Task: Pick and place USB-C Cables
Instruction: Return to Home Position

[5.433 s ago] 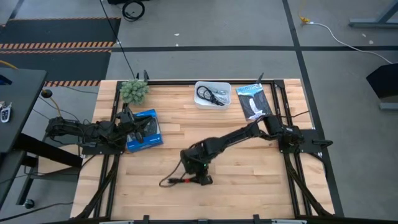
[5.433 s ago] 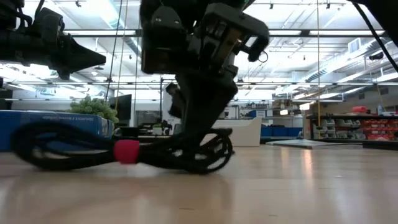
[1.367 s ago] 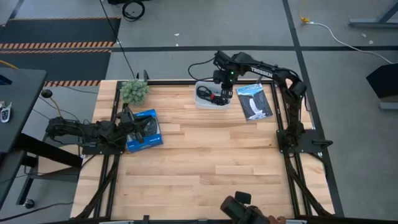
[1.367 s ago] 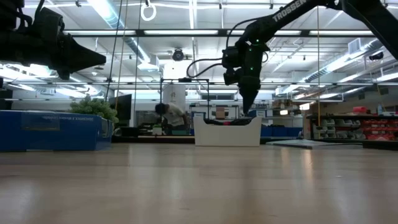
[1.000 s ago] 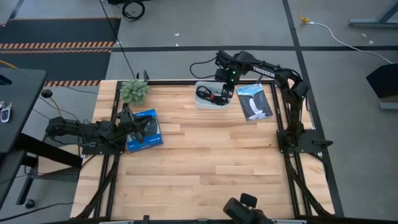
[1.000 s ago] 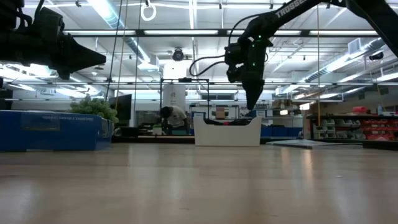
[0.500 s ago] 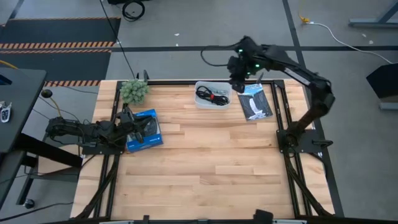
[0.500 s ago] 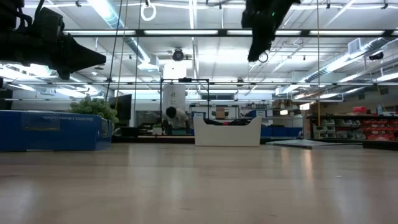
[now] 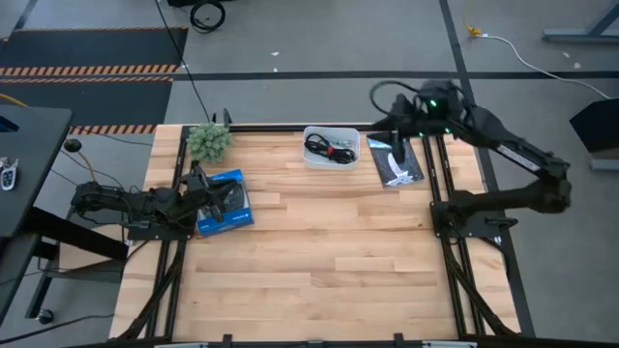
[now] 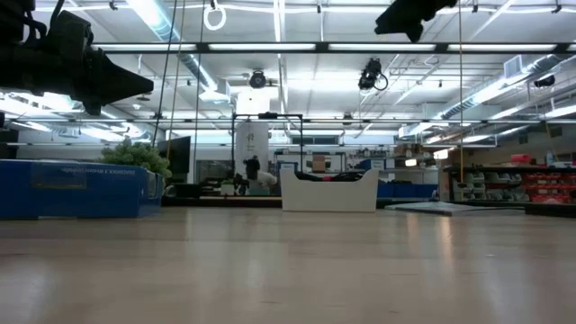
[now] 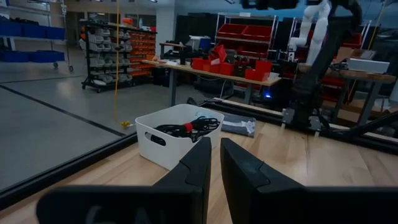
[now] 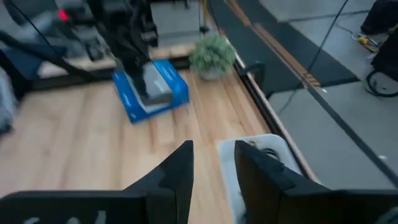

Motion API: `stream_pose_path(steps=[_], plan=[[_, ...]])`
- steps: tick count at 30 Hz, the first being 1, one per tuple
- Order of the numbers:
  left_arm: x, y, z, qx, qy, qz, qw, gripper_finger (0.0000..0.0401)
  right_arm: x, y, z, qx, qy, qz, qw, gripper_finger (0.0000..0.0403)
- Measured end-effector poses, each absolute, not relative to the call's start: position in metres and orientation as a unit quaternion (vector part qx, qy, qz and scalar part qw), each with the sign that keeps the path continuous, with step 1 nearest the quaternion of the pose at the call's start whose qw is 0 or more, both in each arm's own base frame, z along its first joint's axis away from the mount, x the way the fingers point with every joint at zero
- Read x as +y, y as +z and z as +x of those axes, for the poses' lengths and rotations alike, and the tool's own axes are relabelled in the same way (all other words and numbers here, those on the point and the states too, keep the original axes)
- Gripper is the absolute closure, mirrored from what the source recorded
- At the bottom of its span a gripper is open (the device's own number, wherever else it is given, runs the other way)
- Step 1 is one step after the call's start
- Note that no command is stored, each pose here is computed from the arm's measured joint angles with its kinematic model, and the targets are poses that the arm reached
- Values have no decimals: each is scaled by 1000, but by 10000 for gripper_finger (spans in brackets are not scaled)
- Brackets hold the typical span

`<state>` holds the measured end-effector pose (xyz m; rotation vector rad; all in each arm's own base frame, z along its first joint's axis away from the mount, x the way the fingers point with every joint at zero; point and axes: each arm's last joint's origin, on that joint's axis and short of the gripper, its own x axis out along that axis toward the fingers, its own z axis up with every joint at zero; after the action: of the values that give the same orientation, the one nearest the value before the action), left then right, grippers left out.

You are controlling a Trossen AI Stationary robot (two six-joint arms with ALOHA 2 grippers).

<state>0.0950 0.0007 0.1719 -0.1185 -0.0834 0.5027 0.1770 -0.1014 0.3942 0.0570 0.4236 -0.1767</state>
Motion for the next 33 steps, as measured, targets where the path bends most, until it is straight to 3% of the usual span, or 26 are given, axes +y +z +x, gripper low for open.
stream_pose_path(steps=[13,24,33], plan=[[1,172,95,-41,249,-59,966,358,-51,326,131,127,-68,169,975,280],[1,172,95,-41,249,-59,966,358,-38,263,112,96,-80,256,959,280],[1,172,95,-41,248,-58,966,358,-30,235,93,66,-66,315,945,291]])
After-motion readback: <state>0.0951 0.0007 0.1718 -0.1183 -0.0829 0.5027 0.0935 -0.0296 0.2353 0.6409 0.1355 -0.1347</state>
